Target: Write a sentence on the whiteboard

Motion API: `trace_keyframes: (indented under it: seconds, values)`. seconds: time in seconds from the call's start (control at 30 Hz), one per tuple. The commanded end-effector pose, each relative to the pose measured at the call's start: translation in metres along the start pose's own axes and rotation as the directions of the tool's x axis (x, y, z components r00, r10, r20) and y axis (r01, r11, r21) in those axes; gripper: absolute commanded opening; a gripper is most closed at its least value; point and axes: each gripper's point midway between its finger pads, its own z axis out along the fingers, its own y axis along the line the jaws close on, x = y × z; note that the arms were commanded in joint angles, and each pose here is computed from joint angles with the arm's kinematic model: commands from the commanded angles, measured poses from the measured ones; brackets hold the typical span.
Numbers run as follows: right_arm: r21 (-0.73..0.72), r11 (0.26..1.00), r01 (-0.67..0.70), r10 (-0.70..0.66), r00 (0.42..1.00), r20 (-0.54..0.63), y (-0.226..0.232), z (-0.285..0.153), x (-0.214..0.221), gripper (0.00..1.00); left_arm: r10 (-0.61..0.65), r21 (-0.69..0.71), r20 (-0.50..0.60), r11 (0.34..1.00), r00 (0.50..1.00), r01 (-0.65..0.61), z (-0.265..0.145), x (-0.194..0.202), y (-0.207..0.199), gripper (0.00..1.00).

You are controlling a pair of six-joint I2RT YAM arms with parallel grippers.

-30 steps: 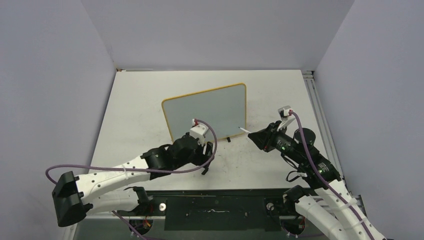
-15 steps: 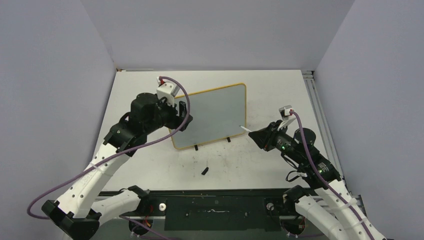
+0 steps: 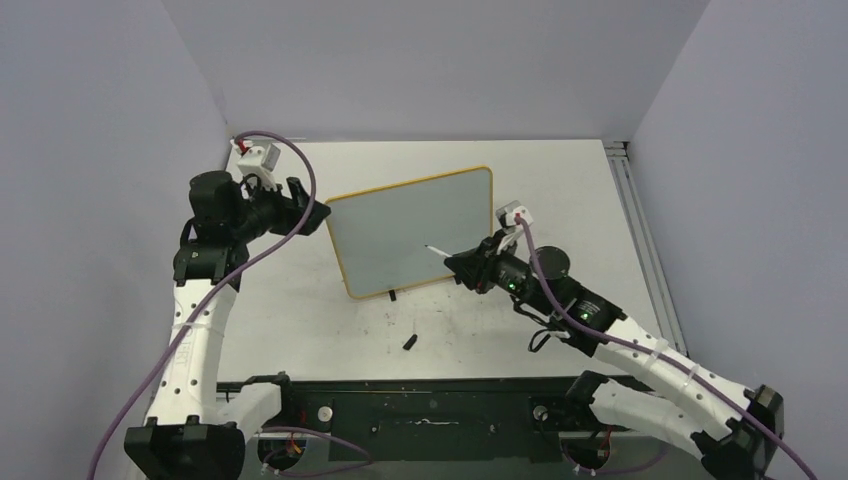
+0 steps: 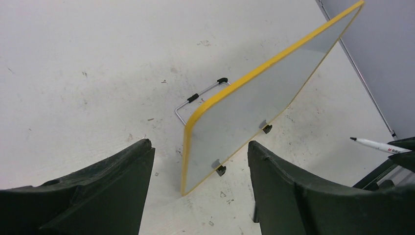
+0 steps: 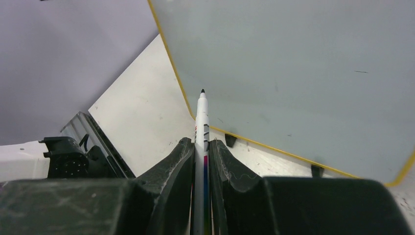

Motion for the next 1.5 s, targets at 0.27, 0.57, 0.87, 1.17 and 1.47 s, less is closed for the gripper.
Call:
trace_keyframes:
  seconds: [0.27,0.57,0.87,1.17,1.47]
  values:
    - [-0.133,0.988,0.078,-0.051,0.98,0.194,0.066,0.076,-0.035,0.05,0.103,0.309,0.089,0.943,0.991,-0.126,0.005,-0.006,-0.01,0.68]
    - [-0.168,0.98,0.108,-0.07,0.974,0.216,0.081,0.119,-0.04,0.05,0.099,0.3,0.062,0.947,0.993,-0.113,0.022,0.003,0.008,0.54]
    - [-0.174,0.976,0.133,-0.091,0.969,0.229,0.092,0.146,-0.042,0.05,0.076,0.314,0.078,0.945,0.994,-0.097,0.026,0.005,0.009,0.42]
    - [-0.16,0.977,0.143,-0.106,0.97,0.219,0.092,0.157,-0.036,0.05,0.055,0.319,0.072,0.945,0.996,-0.075,0.031,0.008,0.011,0.36]
    - [-0.153,0.977,0.147,-0.111,0.968,0.223,0.095,0.166,-0.033,0.05,0.043,0.336,0.067,0.94,0.997,-0.063,0.033,0.01,0.011,0.32]
